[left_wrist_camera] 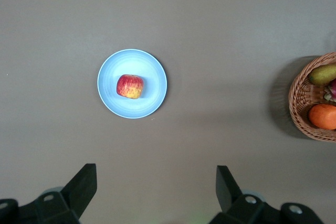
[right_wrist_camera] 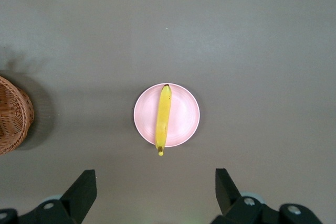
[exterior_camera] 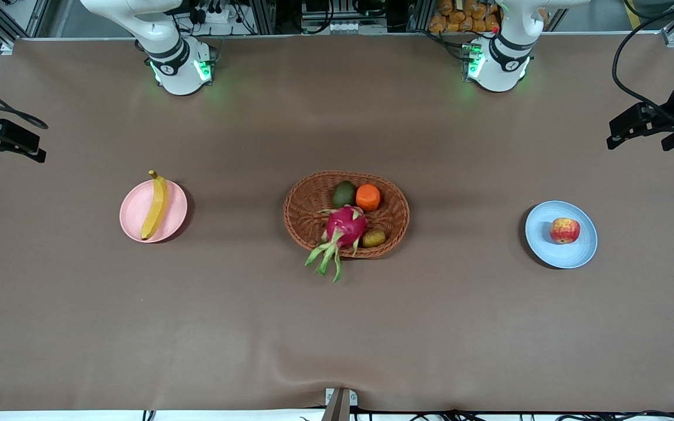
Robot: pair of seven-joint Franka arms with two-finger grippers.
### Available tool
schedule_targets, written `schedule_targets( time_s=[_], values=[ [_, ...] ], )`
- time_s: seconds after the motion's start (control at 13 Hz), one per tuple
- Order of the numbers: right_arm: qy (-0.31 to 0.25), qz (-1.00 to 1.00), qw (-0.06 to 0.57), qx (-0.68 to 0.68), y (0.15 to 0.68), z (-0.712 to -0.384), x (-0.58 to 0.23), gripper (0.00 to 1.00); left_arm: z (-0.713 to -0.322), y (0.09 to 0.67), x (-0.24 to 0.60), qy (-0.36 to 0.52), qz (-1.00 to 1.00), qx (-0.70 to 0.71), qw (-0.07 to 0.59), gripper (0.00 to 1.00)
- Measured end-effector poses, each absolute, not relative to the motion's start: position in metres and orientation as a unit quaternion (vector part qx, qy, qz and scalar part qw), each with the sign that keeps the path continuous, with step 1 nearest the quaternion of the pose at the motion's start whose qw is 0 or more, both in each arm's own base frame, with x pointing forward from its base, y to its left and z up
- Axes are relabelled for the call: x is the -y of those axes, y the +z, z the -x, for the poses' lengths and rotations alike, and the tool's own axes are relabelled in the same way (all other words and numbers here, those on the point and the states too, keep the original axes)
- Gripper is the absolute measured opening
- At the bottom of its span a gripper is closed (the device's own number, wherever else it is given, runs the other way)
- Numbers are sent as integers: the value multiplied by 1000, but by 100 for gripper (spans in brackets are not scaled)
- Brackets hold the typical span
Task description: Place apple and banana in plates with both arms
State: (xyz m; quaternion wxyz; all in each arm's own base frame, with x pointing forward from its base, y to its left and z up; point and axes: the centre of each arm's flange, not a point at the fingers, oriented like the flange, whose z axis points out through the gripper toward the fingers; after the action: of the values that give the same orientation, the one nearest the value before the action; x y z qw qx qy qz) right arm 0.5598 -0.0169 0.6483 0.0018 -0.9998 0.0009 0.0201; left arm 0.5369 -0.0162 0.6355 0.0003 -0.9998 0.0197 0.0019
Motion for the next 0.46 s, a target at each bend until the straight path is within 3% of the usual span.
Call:
schedule_targets(
  time_s=[0.46],
  values=[
    [8, 1000, 5, -3, 652, -545, 21, 100, -538, 634, 17, 3, 1000, -20, 0, 100]
  ],
)
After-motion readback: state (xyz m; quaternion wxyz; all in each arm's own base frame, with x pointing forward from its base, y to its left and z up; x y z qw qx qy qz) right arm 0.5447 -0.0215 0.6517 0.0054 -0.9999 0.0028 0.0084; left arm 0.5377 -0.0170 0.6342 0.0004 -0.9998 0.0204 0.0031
